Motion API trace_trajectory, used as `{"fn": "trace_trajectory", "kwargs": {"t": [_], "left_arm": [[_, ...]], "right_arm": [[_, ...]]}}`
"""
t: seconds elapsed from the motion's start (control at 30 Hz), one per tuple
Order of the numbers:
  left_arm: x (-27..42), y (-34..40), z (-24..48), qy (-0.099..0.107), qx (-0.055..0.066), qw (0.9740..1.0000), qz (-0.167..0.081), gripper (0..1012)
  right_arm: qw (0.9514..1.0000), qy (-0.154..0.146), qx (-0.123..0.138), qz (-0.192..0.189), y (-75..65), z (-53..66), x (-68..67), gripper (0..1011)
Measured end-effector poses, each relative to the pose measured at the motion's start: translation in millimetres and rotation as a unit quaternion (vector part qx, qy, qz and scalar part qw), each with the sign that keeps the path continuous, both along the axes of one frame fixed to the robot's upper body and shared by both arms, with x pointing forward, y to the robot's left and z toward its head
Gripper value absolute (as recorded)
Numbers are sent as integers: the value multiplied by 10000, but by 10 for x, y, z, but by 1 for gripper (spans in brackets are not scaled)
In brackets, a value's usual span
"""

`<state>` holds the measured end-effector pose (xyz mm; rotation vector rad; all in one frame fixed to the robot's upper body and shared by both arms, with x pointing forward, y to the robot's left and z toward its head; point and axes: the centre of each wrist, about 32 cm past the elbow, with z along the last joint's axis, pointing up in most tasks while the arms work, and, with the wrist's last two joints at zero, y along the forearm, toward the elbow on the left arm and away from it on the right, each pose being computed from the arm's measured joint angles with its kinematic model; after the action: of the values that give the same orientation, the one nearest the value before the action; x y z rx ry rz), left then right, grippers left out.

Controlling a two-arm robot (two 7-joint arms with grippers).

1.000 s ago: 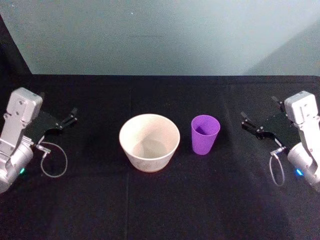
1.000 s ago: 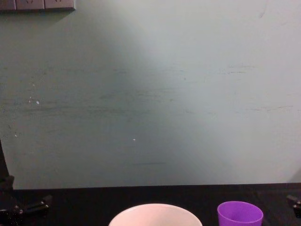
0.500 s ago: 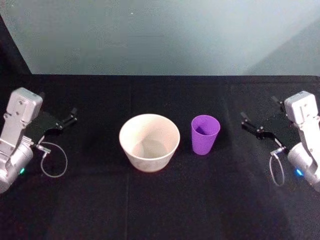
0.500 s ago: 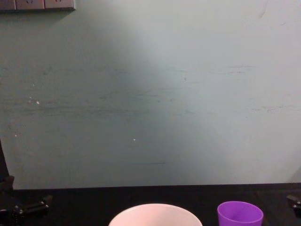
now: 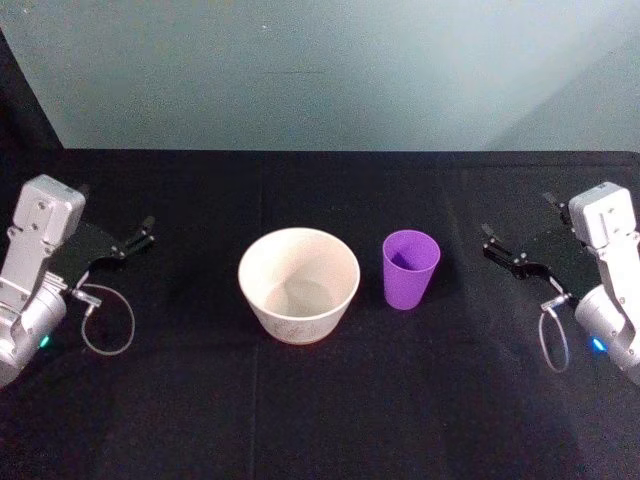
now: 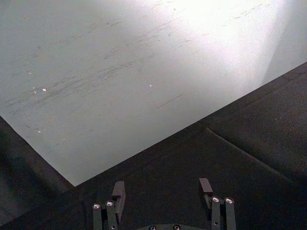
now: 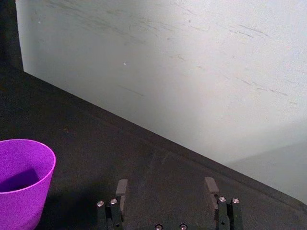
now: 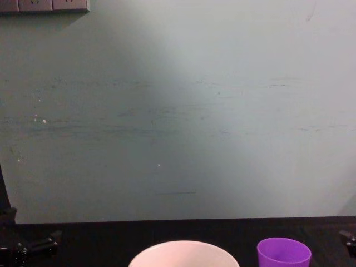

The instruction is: Pick up the cup and pour the mung beans from the cup into the bowl.

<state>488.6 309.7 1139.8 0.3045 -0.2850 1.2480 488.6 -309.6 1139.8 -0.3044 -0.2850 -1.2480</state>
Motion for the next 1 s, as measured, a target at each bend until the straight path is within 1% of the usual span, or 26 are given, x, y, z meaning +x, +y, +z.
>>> {"fn": "trace_trajectory", "kwargs": {"t": [0.2, 0.33, 0.57, 0.73, 0.87, 0.93, 0.97, 1.0], "left_arm": [[0, 0, 0, -1, 0, 10000, 0, 1000], [0, 0, 0, 0, 0, 10000, 0, 1000], [0, 0, 0, 0, 0, 10000, 0, 1000], [0, 0, 0, -1, 0, 10000, 0, 1000], [0, 0, 0, 0, 0, 10000, 0, 1000], [0, 0, 0, 0, 0, 10000, 0, 1000], [0, 0, 0, 0, 0, 10000, 0, 1000], [0, 0, 0, 0, 0, 10000, 0, 1000]], "right_arm": [[10000, 4, 3, -2, -12, -6, -13, 1003], [9998, 63, 24, 175, -83, -25, -77, 1003], [9985, 178, 40, 522, -126, -22, -182, 1003], [9960, 371, 9, 815, -89, -1, -240, 1003], [9921, 570, 1, 1117, -4, 13, -288, 1003], [9907, 623, 20, 1208, 27, 14, -297, 1003], [9892, 676, 58, 1302, 65, 11, -304, 1003], [9892, 676, 58, 1302, 65, 11, -304, 1003]]}}
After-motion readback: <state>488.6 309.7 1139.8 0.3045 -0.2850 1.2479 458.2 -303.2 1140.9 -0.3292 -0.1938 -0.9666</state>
